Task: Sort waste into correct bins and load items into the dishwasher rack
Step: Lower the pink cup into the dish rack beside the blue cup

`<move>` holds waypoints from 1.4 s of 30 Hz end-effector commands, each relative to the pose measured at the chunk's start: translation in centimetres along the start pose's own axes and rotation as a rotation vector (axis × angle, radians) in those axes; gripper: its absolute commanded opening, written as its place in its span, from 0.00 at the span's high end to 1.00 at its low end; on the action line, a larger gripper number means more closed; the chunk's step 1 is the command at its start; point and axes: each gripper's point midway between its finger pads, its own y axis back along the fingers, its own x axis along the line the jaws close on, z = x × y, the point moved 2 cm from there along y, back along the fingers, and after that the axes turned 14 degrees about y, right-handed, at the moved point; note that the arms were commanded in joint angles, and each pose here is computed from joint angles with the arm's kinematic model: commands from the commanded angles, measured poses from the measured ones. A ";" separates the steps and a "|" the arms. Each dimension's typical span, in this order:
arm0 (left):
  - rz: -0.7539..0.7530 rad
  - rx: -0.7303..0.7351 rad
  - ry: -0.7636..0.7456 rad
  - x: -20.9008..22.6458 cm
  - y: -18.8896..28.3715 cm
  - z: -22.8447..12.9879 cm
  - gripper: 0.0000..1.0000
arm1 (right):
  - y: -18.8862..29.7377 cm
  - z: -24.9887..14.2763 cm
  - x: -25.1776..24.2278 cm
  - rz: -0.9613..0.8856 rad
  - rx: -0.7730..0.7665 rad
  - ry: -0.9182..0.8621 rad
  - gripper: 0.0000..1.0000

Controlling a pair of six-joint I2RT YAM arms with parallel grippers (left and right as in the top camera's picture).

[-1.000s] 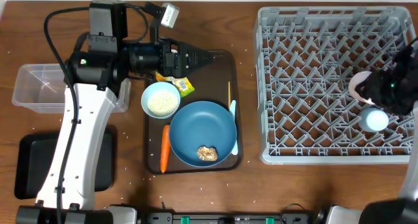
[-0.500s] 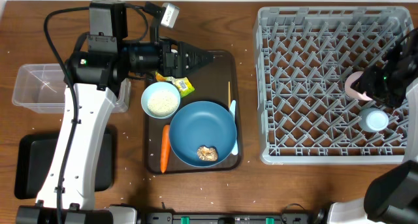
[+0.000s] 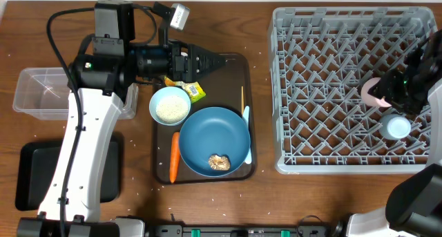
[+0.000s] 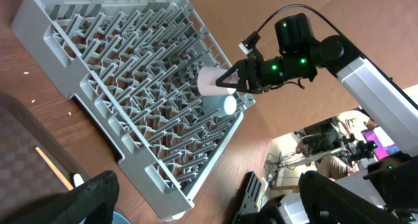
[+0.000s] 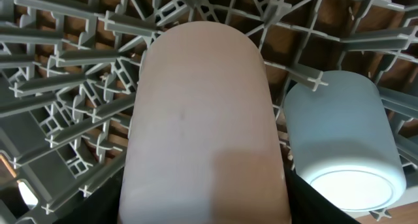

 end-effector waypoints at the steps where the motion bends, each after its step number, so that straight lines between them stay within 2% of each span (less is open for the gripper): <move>1: 0.002 -0.005 -0.016 -0.4 0.1 0.1 0.11 | -0.8 0.2 -0.7 -0.009 0.015 -0.035 0.61; 21: 0.002 -0.006 -0.017 -0.4 0.1 0.1 0.11 | 0.8 -0.1 -0.8 -0.032 0.037 -0.008 0.59; 29: 0.002 -0.005 -0.016 -0.4 0.1 0.1 0.11 | 0.7 -0.1 -1.5 -0.076 0.037 -0.034 0.57; 42: 0.002 -0.005 -0.016 -0.4 0.1 0.1 0.11 | -0.6 0.1 -0.9 -0.029 0.049 -0.054 0.50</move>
